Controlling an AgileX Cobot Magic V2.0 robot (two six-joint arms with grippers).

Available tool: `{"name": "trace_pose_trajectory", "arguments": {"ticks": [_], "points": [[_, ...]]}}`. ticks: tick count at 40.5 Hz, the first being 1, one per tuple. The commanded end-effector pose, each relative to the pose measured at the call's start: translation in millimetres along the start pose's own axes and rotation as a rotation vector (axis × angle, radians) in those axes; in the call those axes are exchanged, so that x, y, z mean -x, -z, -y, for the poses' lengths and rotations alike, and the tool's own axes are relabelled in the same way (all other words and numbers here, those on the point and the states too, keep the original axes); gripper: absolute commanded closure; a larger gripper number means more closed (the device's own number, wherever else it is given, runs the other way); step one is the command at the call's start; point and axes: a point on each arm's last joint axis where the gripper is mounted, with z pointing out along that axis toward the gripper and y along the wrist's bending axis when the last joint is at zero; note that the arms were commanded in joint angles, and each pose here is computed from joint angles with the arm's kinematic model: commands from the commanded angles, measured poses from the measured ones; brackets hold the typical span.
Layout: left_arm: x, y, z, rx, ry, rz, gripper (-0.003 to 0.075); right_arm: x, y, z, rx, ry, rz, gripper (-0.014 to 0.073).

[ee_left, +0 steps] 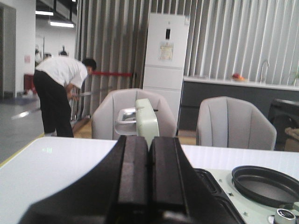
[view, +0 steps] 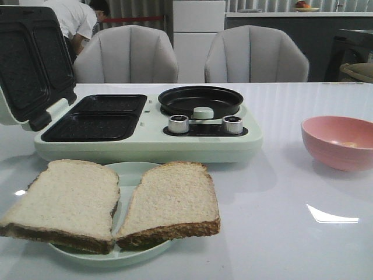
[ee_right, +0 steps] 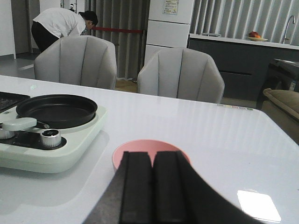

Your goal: Make breakfast with bread and shrimp

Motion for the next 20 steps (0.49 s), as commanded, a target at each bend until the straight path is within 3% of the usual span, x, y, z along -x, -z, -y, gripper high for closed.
{"name": "trace_pose_trajectory", "arguments": {"ticks": [1, 20], "points": [[31.4, -9.1, 3.8, -0.001, 0.007, 0.031, 0.0688, 11.1, 2.3, 0.3, -0.006, 0.014, 0.118, 0.0628], [36.2, -33.0, 4.0, 0.009, 0.012, -0.025, 0.0688, 11.1, 2.3, 0.3, -0.006, 0.014, 0.118, 0.0628]]}}
